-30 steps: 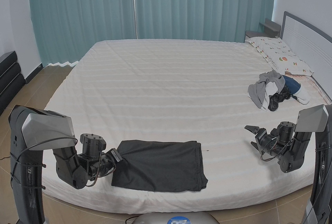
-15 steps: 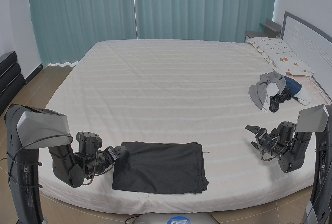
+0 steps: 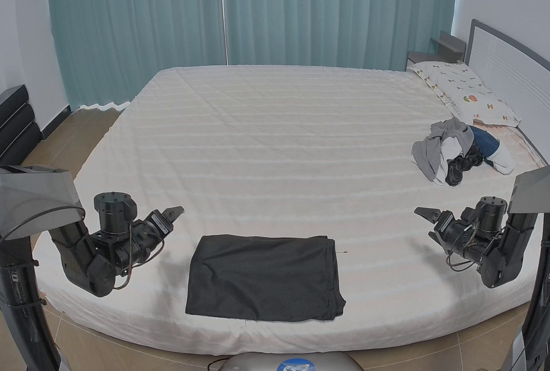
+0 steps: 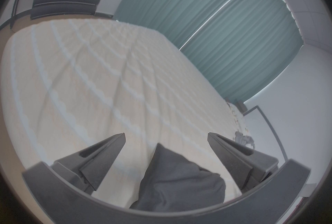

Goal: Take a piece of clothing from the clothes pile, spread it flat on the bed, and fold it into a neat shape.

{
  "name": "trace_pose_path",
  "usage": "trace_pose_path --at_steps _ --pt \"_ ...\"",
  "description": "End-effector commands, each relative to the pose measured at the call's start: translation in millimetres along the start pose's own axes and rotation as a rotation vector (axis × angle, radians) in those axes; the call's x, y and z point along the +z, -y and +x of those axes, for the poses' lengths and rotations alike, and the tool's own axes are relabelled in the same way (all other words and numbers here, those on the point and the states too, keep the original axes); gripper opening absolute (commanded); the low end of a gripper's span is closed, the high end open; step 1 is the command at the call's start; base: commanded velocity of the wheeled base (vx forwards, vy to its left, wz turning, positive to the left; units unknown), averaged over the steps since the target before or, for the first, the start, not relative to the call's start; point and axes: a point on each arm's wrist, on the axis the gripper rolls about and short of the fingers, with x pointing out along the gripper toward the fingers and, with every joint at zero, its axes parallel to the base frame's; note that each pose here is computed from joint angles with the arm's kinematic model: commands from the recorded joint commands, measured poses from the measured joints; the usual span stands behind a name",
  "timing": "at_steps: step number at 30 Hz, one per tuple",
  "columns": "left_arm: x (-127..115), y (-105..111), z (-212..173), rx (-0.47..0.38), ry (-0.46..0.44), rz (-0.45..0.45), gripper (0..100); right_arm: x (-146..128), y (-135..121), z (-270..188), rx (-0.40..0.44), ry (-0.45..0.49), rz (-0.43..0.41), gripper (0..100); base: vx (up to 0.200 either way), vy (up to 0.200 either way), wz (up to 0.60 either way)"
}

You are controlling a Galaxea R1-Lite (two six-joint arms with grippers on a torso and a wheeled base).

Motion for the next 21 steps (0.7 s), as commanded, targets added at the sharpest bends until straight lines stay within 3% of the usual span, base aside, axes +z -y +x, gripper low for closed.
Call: trace_pose_path --at_steps 1,5,7,13,15,21 --pt "34 17 -52 -0.077 0.142 -0.003 100 10 -25 -60 0.015 0.073 -0.158 100 0.0 0.0 0.0" --pt "46 26 -84 -0.122 0.211 0.045 100 11 -37 -88 0.016 0.139 -0.264 100 0.0 0.0 0.0" --pt "52 32 -116 -0.153 0.276 0.128 100 12 -52 -113 0.048 0.217 -0.331 100 0.0 0.0 0.0" --pt "56 35 -174 -0.201 0.403 0.244 100 12 -76 -160 0.122 0.343 -0.444 100 0.0 0.0 0.0" --pt "55 32 -205 -0.21 0.485 0.318 100 11 -90 -191 0.157 0.417 -0.487 100 0.0 0.0 0.0" --pt "41 21 -246 -0.191 0.569 0.441 100 -15 -96 -246 0.165 0.425 -0.619 100 0.0 0.0 0.0"
